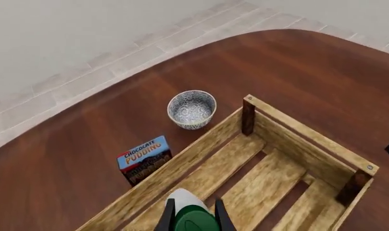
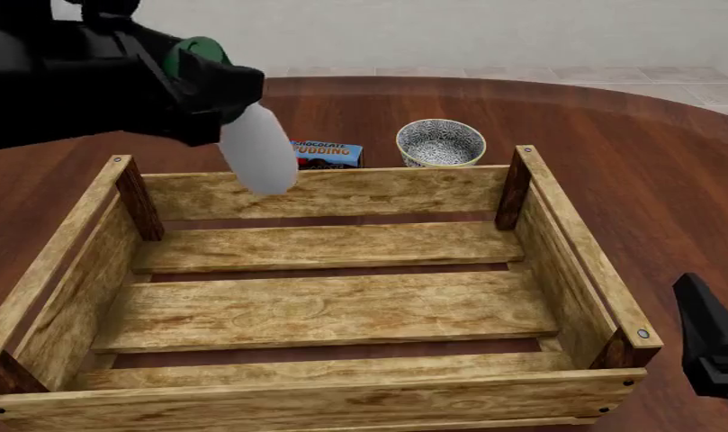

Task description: Pick up the salad dressing and put it in the tray.

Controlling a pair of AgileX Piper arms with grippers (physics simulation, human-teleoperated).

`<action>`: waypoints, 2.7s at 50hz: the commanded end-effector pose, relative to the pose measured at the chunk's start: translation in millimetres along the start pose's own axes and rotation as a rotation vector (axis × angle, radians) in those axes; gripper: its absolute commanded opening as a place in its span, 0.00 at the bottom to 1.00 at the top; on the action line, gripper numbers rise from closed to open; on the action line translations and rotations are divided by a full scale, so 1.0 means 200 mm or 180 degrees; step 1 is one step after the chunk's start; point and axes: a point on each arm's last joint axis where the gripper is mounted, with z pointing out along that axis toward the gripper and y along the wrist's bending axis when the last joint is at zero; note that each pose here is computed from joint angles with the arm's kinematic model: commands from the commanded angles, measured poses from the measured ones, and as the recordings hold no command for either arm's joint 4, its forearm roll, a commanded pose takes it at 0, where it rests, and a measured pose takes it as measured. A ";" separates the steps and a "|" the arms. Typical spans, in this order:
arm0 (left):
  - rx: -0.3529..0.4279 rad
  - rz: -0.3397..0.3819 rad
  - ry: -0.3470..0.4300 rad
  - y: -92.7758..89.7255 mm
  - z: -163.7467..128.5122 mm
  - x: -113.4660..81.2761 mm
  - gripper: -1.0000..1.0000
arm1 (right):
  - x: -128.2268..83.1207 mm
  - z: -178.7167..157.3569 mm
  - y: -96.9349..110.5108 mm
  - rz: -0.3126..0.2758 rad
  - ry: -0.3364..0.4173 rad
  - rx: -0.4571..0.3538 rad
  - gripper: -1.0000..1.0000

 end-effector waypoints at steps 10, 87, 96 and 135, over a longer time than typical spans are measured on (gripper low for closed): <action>0.0383 0.0003 0.0485 -0.16 0.29 0.04 0.00 | 0.00 0.00 0.00 0.0026 0.0008 0.0020 1.00; 0.0332 -0.0525 0.1126 -0.25 0.80 0.45 0.00 | 0.00 -0.02 -0.01 0.0047 -0.0032 0.0071 1.00; 0.0335 -0.0489 0.1137 -0.25 0.82 0.49 0.00 | 0.00 -0.02 -0.01 0.0054 -0.0030 0.0074 1.00; 0.0381 -0.0446 0.1268 -0.30 0.90 0.64 0.00 | 0.00 -0.02 -0.01 0.0116 -0.0032 0.0116 1.00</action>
